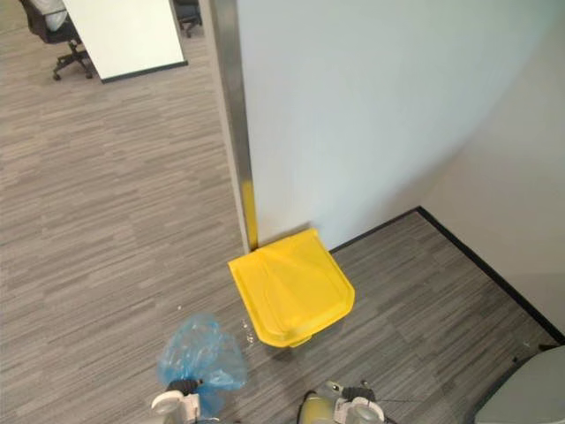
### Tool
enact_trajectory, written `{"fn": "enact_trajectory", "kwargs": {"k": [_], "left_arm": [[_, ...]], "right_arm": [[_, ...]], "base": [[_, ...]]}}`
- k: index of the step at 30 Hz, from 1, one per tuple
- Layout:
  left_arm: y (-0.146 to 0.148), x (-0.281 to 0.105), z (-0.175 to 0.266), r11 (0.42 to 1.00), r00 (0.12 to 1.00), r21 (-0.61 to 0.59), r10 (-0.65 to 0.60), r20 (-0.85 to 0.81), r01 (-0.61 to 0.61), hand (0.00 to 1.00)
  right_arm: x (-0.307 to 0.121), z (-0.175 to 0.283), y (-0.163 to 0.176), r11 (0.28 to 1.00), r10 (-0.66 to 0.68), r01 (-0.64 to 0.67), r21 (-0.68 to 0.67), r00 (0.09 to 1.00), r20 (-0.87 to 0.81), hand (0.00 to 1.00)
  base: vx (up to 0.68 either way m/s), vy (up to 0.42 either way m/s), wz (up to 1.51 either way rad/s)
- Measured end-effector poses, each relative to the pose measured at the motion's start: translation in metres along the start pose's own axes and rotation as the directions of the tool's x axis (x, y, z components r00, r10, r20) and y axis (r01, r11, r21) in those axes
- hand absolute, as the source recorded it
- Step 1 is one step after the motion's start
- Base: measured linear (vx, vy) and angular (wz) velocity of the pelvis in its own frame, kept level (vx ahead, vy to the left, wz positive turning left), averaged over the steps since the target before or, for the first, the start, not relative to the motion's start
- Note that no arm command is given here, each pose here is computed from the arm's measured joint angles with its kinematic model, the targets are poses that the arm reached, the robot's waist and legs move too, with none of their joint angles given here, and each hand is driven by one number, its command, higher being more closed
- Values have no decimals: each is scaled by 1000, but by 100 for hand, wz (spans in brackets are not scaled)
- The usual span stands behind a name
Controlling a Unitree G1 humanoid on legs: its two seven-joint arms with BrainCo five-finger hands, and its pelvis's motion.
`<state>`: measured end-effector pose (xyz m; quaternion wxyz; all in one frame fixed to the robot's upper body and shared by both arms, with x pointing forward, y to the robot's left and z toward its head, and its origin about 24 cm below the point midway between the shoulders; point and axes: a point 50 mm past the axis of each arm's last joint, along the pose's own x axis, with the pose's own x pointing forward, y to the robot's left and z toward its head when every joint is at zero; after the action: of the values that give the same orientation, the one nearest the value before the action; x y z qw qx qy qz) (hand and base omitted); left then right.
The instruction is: Gather rubbish on tea table into small bin, then transfer packed bag to large trash can.
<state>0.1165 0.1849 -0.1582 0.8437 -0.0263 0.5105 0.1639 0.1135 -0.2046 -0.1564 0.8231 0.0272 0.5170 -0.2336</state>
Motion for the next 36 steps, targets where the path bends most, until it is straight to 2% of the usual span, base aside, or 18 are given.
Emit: {"fn": "enact_trajectory", "kwargs": {"k": [4, 11, 17, 25, 31, 36], "left_arm": [[4, -1, -6, 1000, 1000, 7, 9, -17, -9, 100], [-6, 0, 1, 995, 999, 91, -34, 5, 34, 100], [-4, 0, -2, 997, 1000, 77, -26, -7, 26, 100], [3, 0, -5, 999, 1000, -28, 14, -20, -15, 100], [9, -1, -6, 999, 999, -39, 36, -21, -37, 100], [15, 2, 6, 999, 999, -8, 45, 13, -45, 100]], "right_arm": [[1, -5, -4, 1000, -9, 9, -11, 1000, -27, 0], [3, -7, -14, 999, -36, 37, 6, 998, -49, 0], [3, -7, -12, 999, -32, 32, 4, 998, -57, 0], [2, -6, -7, 1000, -17, 16, -20, 999, -43, 0], [1, 15, -4, 1000, -1, 3, -31, 998, 69, 0], [1, 27, 6, 1000, 12, -11, -17, 996, 93, 0]], "base": [[-5, -144, 1], [51, -49, 18], [7, 35, -34], [-76, 28, -33], [-85, 59, -13], [105, -51, -2]]}}
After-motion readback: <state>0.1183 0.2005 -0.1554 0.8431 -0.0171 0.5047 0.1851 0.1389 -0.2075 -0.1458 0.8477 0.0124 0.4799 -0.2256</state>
